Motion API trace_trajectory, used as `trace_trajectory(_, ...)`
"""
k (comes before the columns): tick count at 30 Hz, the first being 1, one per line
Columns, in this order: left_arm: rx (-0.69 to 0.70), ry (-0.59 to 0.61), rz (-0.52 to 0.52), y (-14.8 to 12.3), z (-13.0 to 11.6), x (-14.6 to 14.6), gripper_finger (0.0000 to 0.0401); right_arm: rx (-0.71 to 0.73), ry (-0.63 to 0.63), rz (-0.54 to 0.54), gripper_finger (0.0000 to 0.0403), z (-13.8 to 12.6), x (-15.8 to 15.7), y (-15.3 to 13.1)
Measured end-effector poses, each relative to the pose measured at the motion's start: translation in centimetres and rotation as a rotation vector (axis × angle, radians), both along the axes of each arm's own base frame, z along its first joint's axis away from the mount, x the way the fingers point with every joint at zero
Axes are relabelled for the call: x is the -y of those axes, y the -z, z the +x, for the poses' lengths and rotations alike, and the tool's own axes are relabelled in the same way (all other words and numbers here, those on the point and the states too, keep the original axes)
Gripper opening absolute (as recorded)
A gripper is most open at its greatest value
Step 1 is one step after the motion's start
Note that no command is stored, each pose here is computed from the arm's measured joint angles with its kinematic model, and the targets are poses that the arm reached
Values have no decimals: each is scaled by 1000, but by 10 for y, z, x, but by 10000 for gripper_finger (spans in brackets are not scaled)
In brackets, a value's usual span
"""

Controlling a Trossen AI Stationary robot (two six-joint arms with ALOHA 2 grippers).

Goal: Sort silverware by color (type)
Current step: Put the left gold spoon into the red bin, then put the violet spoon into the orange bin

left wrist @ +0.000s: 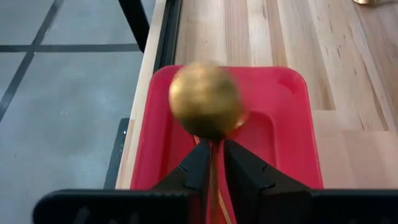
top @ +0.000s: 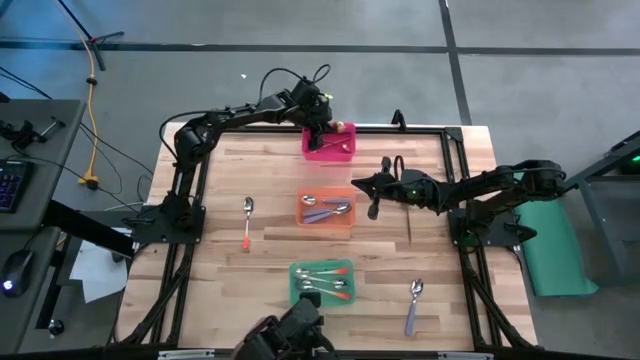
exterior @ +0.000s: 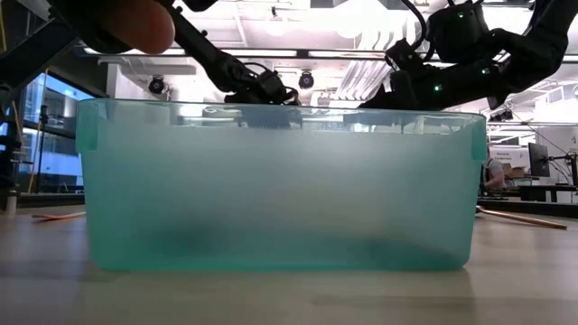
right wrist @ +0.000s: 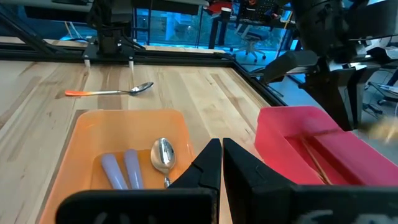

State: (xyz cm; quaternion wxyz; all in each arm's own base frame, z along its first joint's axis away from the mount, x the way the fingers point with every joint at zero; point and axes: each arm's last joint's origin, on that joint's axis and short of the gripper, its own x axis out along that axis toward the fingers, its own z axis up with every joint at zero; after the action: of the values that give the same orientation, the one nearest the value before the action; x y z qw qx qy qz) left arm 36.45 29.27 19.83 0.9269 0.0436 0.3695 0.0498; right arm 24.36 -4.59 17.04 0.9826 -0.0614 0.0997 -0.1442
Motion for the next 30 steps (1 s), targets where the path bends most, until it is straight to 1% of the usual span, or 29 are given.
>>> trace_trajectory(4, 0, -3, -3, 0, 0, 0, 56, 6, 4, 21, 0, 0, 0, 0)
trace_trajectory(7, 1, -18, -10, -1, -2, -2, 59, 5, 5, 22, 0, 0, 0, 0)
trace_trajectory(12, 14, -58, -31, -6, -8, -6, 37, 5, 5, 24, 0, 0, 0, 0)
trace_trajectory(17, 86, -118, -34, -8, -23, -7, 4, 5, 6, 25, 0, 0, 0, 0)
trace_trajectory(20, 163, -152, -12, -11, -34, -1, 4, 6, 13, 23, 0, 0, 0, 0)
trace_trajectory(24, 247, -167, 25, -12, -51, 13, 4, 6, 27, 24, 0, 0, 2, 0)
trace_trajectory(27, 297, -168, 53, -11, -64, 28, 1, 0, 41, 56, 0, -1, 4, 1)
trace_trajectory(30, 367, -187, 59, -10, -80, 43, 1, -18, 56, 96, 0, -4, 5, 2)
